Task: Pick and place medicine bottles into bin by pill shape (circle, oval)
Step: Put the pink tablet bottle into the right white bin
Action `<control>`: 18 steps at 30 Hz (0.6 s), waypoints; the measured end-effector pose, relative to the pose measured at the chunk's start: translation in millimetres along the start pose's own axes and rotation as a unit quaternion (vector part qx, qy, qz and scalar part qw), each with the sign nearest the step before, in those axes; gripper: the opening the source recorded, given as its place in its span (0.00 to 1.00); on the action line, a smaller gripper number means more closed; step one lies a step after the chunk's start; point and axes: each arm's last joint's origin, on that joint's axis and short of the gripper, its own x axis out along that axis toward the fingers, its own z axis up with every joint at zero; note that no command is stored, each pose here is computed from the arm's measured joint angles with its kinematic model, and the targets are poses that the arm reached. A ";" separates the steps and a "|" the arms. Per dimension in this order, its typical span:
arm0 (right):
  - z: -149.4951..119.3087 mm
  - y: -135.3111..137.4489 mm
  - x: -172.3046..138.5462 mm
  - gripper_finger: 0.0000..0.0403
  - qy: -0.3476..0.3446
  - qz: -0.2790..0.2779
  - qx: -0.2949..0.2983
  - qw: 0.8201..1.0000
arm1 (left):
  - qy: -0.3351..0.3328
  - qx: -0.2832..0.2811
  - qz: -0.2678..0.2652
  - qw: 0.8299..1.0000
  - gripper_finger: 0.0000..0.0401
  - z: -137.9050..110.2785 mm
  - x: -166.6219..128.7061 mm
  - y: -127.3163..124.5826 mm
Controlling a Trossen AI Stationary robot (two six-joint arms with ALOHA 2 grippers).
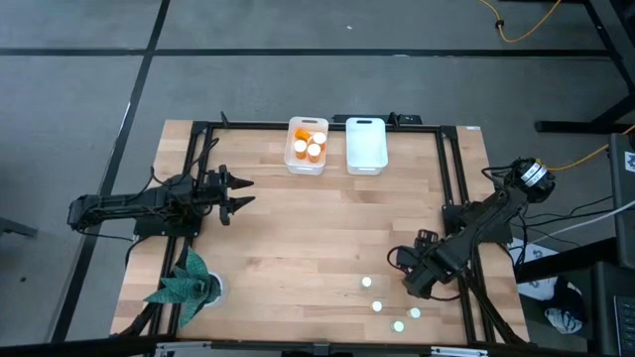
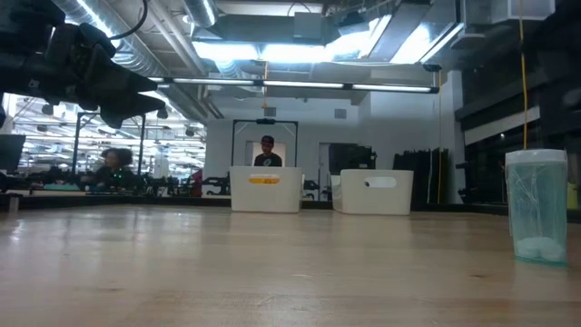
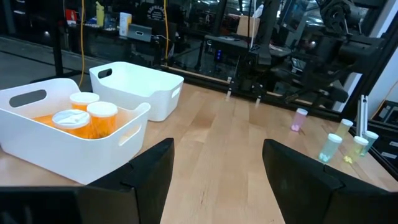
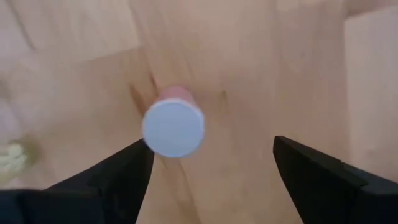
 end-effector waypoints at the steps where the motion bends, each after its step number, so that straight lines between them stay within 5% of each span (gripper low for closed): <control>1: 0.5 0.7 0.0 0.82 -0.002 0.004 -0.007 1.000 | 0.000 0.000 0.000 1.000 0.59 0.0 0.0 0.0; 18: 5.0 5.0 -0.3 0.82 -0.042 0.014 -0.042 0.998 | 0.000 0.000 0.000 1.000 0.59 0.0 0.0 0.0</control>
